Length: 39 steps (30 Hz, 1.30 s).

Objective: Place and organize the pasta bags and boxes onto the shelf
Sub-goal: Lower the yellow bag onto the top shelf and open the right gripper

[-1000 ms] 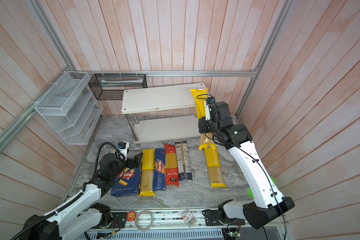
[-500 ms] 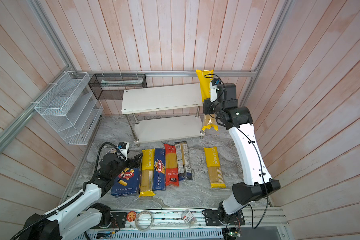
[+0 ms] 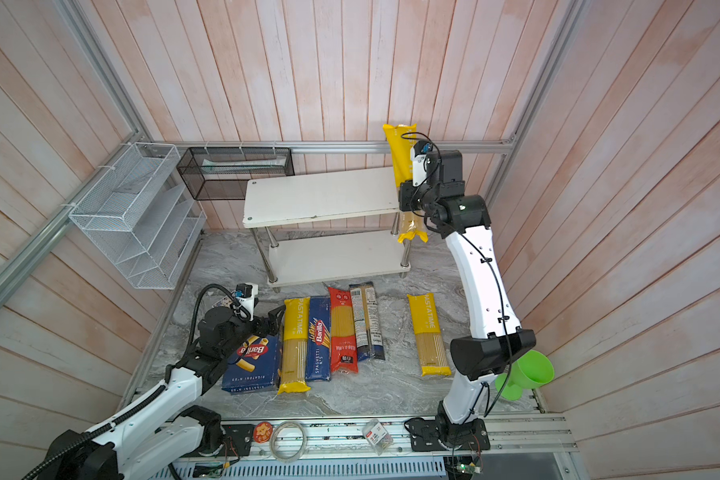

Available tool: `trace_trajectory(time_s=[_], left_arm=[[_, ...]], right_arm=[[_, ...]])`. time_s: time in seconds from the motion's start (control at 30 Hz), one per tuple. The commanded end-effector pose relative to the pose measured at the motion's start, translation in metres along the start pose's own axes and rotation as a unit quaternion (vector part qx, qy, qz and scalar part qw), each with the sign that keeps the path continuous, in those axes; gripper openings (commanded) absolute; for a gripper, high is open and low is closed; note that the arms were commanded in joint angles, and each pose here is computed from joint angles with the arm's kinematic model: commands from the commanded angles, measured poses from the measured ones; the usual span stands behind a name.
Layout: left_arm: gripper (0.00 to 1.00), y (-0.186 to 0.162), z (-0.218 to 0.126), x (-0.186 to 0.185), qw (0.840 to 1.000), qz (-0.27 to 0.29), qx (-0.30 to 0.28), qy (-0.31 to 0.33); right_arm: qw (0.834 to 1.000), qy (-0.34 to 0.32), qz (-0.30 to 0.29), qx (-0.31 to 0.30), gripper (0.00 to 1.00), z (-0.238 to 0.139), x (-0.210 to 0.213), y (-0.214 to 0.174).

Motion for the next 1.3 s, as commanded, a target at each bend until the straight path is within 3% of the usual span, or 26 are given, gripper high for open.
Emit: trace_trajectory(time_s=[0.0, 0.6, 1.27], left_arm=[[1.0, 0.001, -0.001, -0.004, 1.0, 0.005, -0.004, -0.013], [1.0, 0.001, -0.001, -0.003, 1.0, 0.003, -0.005, -0.008], [1.0, 0.001, -0.003, -0.003, 1.0, 0.004, -0.008, -0.009]], right_arm=[[0.994, -0.015, -0.013, -0.104, 0.06, -0.023, -0.008, 0.05], [0.996, -0.005, -0.004, -0.088, 0.06, 0.03, -0.012, 0.041], [0.995, -0.017, 0.017, -0.097, 0.2, 0.058, -0.019, 0.045]])
Point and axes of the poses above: each gripper's point midway between its finger pads, its own z axis out along the fingers, its own x axis along the line the jaws close on, y = z × x, the point moved 4 cm from there along -z, back along the fingers, and after that the axes turned 8 degrees about -z, right-handed, at the moved point
